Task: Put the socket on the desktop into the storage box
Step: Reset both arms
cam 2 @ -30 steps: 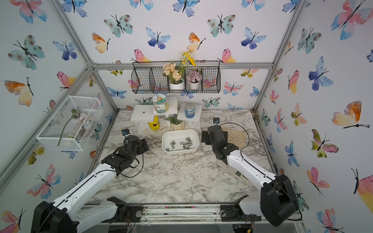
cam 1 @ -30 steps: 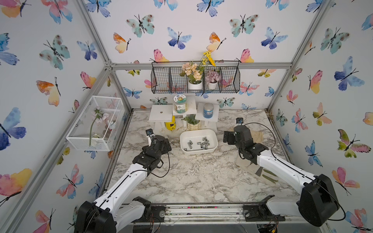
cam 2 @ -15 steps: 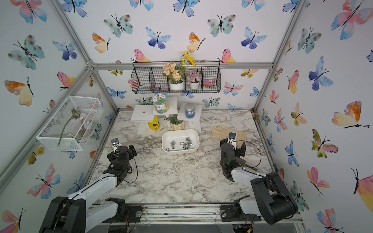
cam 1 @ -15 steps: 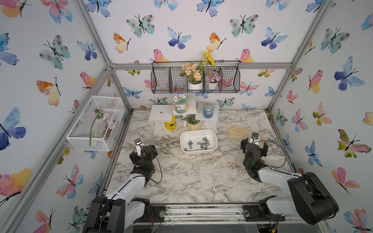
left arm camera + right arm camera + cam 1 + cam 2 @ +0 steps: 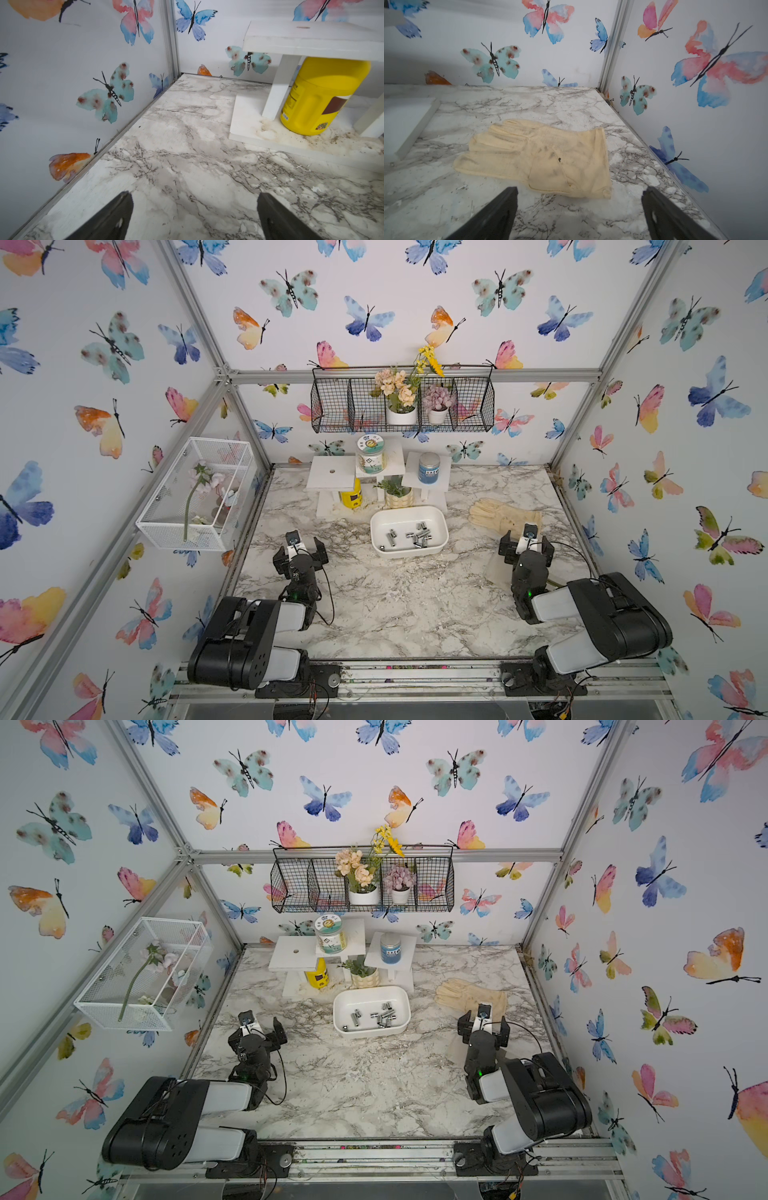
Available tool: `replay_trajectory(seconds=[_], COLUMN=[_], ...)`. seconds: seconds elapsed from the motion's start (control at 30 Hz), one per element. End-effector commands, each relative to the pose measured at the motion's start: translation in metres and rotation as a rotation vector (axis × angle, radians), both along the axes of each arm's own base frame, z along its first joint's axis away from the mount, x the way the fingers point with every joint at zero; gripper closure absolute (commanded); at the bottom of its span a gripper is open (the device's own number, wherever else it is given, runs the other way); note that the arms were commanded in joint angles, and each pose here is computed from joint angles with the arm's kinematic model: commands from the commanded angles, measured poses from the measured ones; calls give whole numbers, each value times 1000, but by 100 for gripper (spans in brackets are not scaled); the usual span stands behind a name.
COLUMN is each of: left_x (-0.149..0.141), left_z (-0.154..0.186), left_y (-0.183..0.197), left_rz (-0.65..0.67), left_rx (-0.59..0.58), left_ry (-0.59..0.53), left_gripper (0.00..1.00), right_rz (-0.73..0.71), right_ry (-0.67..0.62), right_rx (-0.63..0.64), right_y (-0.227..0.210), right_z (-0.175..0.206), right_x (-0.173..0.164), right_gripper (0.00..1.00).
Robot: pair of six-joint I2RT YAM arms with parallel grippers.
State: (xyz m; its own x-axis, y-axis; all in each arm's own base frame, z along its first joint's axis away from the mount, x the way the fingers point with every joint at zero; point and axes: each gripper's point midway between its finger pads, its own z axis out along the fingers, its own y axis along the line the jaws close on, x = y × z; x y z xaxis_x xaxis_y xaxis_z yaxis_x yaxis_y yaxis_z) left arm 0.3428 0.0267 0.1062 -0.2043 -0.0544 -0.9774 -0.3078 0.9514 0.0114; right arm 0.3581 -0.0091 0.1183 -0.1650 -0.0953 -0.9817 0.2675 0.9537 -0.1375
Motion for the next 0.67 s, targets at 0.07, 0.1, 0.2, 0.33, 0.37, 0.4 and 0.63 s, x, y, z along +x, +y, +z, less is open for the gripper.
replay_trajectory(seconds=[0.07, 0.1, 0.2, 0.33, 0.37, 0.4, 0.63], left_x=[10, 10, 9, 10, 10, 10, 14], left_z=[16, 18, 16, 16, 16, 16, 14], left_y=[-8, -7, -7, -7, -7, -8, -7], left_rz=[-68, -59, -65, -65, -66, -68, -106], left_rx=[-11, -6, -14, -14, -16, -16, -41], left_ry=[-51, -66, -53, -53, -52, -51, -41], left_gripper=[1, 1, 1, 1, 1, 1, 1], right_rz=[133, 129, 129, 133, 131, 128, 128], right_ry=[60, 42, 22, 15, 20, 34, 41], right_rx=[86, 95, 87, 88, 86, 89, 92], right_y=[16, 13, 11, 11, 11, 11, 11], right_z=[-14, -13, -10, -9, -10, -11, -12], right_x=[15, 17, 17, 16, 16, 16, 17], right_gripper=[2, 2, 2, 2, 2, 2, 2])
